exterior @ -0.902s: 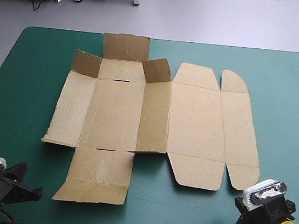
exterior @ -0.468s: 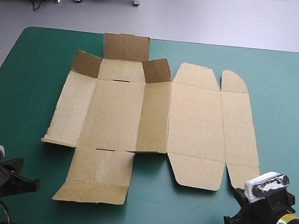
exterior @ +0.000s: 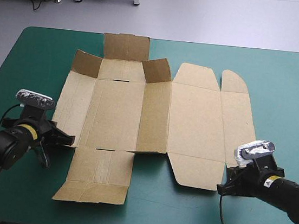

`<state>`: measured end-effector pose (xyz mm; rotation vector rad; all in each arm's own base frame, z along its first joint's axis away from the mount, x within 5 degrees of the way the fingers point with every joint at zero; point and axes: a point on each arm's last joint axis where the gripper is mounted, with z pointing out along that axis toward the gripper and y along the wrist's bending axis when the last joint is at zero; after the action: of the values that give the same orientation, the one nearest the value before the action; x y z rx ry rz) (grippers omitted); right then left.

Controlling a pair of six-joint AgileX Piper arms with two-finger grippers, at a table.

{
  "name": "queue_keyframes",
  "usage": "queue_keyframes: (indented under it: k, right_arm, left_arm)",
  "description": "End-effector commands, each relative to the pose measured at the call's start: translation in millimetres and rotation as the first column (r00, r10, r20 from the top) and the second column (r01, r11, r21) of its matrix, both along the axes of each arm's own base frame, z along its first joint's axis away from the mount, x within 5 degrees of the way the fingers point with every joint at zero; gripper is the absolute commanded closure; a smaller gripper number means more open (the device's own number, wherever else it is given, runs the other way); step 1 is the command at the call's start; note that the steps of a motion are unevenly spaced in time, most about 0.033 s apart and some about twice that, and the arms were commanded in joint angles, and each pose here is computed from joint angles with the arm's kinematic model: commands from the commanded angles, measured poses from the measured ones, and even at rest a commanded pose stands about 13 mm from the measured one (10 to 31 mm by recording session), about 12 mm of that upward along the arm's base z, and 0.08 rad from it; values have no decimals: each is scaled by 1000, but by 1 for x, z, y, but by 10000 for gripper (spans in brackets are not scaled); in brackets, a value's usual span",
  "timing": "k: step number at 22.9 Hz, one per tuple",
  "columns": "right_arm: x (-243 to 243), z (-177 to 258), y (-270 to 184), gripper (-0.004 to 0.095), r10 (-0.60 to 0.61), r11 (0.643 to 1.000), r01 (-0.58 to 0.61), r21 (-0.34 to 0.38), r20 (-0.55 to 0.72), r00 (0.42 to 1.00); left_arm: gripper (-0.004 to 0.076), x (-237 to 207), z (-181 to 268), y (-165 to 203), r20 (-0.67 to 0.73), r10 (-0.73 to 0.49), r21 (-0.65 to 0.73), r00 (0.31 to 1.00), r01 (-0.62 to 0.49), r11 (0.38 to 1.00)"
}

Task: Fold the box

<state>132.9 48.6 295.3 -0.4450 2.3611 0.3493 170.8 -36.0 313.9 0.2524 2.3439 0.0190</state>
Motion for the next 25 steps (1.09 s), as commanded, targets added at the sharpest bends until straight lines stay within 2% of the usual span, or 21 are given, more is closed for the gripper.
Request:
queue_keyframes:
  k: [1,7,11,14,16,18,22,24,25]
  right_arm:
    - [13,17,5,925,-5,998,-1,55,100,995]
    - [14,17,6,925,9,999,-14,52,97,995]
    - [14,17,6,925,10,999,-15,51,95,995]
    - [14,16,6,925,11,999,-16,51,93,996]
    - [14,17,6,925,9,998,-15,59,93,996]
    - [14,17,8,925,12,996,-20,83,90,996]
    - [12,18,11,924,54,994,-62,88,98,994]
    - [12,19,12,924,64,992,-75,104,108,992]
    - [12,20,13,924,63,991,-75,112,105,992]
  left_arm:
    - [708,22,22,-11,87,-63,-28,994,66,997]
    - [708,32,42,-24,19,-208,-34,978,208,977]
    - [708,40,54,-8,-12,-179,-45,984,178,983]
    - [708,51,48,30,-99,-140,-46,985,136,990]
    - [708,61,34,58,-166,-99,-162,981,72,984]
    - [708,78,20,91,-153,-43,-318,987,-8,948]
    - [708,96,-12,120,-181,-139,-524,974,24,851]
    - [664,106,-31,126,-249,-169,-571,954,-4,821]
    - [601,111,-39,128,-282,-182,-597,942,-24,802]
